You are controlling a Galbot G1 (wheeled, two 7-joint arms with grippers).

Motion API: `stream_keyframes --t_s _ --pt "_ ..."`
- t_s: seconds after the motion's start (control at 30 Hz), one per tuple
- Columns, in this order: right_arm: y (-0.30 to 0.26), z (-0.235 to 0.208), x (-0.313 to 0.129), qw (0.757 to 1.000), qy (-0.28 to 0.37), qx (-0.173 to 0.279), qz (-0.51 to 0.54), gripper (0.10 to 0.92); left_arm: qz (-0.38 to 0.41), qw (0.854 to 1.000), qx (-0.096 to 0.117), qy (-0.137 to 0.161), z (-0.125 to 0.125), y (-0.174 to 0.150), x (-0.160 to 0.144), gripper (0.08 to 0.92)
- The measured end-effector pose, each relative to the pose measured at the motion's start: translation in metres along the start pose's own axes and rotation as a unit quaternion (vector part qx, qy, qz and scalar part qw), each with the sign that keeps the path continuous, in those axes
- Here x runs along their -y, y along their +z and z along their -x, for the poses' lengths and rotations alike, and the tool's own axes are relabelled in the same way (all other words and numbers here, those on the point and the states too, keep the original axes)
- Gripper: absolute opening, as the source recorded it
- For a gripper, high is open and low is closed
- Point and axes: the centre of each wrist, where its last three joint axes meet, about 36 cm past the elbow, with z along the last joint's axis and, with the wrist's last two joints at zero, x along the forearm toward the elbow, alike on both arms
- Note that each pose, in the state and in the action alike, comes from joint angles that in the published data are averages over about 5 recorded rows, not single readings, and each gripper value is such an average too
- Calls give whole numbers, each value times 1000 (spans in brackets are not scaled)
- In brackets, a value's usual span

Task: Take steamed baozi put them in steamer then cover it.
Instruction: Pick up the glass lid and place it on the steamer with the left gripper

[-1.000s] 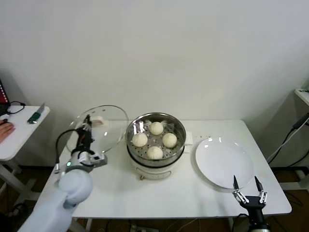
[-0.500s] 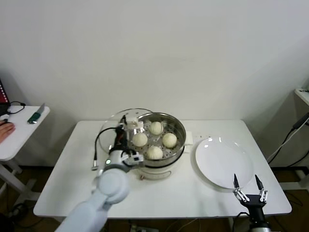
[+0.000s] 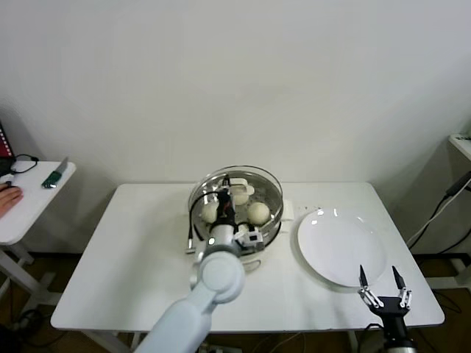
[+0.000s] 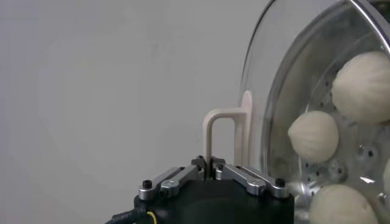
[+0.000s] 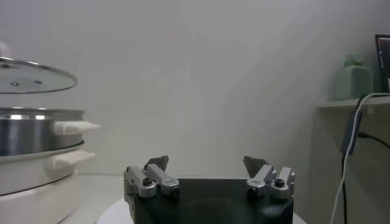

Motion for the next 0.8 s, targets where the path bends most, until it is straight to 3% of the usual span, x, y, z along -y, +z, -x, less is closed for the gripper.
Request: stream_keyframes --t_s 0.33,0.8 --pt "0 -2 3 1000 2 3 -2 823 8 1000 -10 6 11 -20 15 141" --pt "1 -5 4 1000 8 4 1 823 28 999 -24 9 16 -14 36 141"
